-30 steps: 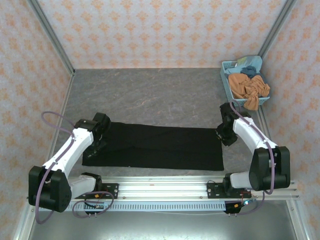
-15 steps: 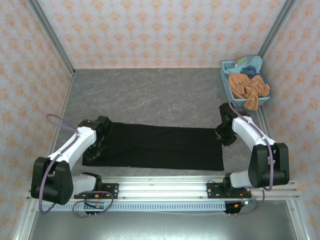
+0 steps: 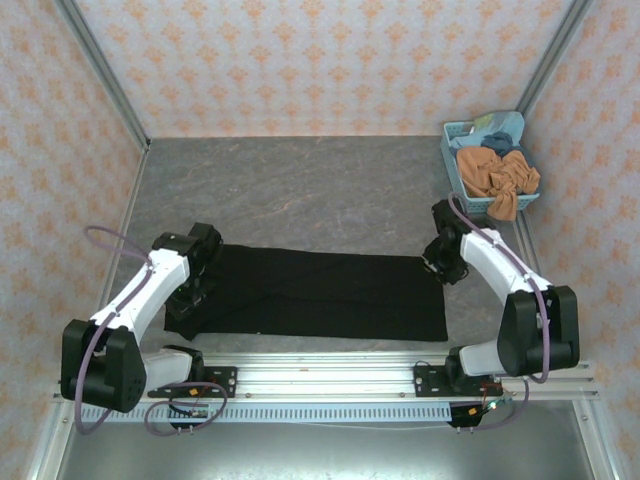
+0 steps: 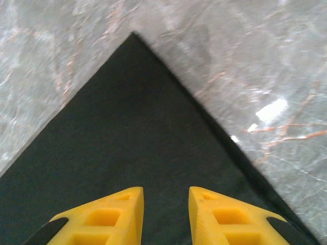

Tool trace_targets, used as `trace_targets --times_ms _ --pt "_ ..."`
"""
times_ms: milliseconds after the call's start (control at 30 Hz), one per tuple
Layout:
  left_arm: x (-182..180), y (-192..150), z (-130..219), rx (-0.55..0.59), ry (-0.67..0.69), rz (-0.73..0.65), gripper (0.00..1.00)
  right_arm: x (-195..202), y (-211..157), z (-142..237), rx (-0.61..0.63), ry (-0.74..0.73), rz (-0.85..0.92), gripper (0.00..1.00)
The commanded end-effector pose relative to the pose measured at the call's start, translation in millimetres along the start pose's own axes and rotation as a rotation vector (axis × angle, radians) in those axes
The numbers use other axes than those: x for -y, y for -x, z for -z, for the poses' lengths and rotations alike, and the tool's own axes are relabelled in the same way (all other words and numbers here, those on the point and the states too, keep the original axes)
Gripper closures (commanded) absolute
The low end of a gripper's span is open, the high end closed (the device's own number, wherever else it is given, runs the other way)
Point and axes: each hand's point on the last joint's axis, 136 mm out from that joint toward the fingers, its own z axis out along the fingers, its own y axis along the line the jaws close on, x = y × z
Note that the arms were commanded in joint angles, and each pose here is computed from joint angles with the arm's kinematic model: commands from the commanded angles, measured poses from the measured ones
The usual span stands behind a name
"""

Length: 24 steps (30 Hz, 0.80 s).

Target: Fold and stack the t-shirts

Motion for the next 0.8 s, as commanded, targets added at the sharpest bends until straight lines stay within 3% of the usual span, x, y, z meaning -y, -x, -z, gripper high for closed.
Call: trace_targets --times_ms 0,233,500,767 --pt "2.0 -15.4 -0.9 -0.087 -0.007 -0.003 0.53 -24.3 -5.1 -1.5 -0.011 0.041 0.119 0.71" --pt "14.2 -33.1 -12.8 -0.185 -0.036 0.052 0.51 -42.5 -21.8 -40.0 -0.113 0.055 0.149 0.74" --pt "39.0 -6.3 -47.5 -0.174 0.074 -0.025 0.6 -13.9 0.9 -66.4 -0.145 -0.149 0.091 0.76" --pt "131.5 48.6 -38.8 -0.138 -0.063 -0.211 0.57 -9.5 47.6 -66.9 -0.104 -0.196 0.005 0.77"
